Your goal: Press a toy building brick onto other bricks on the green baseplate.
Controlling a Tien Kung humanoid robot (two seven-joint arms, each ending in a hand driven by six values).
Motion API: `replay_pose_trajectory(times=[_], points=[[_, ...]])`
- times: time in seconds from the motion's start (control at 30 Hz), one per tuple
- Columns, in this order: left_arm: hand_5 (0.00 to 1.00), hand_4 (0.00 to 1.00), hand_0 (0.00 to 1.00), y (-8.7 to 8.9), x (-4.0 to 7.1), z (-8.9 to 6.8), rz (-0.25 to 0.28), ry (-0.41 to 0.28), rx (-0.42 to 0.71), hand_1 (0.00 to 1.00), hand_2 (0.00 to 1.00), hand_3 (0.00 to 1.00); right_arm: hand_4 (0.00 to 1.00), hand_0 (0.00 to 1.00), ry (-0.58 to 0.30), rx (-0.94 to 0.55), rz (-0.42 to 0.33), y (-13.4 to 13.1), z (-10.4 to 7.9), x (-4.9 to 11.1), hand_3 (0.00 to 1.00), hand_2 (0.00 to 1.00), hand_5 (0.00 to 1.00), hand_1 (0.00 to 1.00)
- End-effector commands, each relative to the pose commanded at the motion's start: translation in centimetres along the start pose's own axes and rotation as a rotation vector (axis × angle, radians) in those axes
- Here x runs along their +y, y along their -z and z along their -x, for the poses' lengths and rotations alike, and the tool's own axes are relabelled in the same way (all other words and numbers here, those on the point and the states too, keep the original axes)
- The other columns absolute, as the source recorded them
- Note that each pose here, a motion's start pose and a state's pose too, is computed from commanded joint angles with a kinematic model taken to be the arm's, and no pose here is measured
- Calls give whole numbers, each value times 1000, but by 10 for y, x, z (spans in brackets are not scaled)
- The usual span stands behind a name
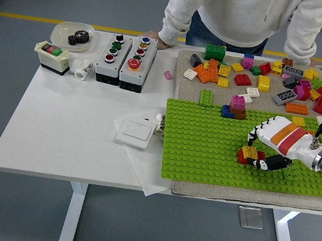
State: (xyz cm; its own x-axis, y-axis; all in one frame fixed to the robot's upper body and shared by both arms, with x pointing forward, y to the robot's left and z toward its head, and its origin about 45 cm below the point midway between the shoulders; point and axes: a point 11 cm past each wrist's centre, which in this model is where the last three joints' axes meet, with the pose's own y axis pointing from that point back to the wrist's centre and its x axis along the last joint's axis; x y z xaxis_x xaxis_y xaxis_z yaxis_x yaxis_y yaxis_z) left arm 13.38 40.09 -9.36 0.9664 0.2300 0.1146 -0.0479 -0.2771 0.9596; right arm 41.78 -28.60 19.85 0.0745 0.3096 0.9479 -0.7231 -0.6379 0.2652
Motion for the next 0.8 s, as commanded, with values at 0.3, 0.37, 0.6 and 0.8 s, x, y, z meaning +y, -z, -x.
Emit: replay_pose_trajectory(times=[0.3,0.37,0.6,0.8], points=[[601,671,772,0,0,-1,-1,1,0,760,734,599,769,508,10,-4,8,1,2,-2,521,584,469,560],[601,671,772,0,0,-1,-1,1,0,760,734,599,769,508,11,-5,8,1,2,-2,521,584,469,560],[600,670,769,1,0,-1,-2,1,0,759,735,599,772,508,9,-9,0,3,1,-2,522,582,468,561],[600,670,770,0,0,-1,-1,1,-2,759,735,599,772,508,6,-11,-5,5,0,-3,522,583,469,563]])
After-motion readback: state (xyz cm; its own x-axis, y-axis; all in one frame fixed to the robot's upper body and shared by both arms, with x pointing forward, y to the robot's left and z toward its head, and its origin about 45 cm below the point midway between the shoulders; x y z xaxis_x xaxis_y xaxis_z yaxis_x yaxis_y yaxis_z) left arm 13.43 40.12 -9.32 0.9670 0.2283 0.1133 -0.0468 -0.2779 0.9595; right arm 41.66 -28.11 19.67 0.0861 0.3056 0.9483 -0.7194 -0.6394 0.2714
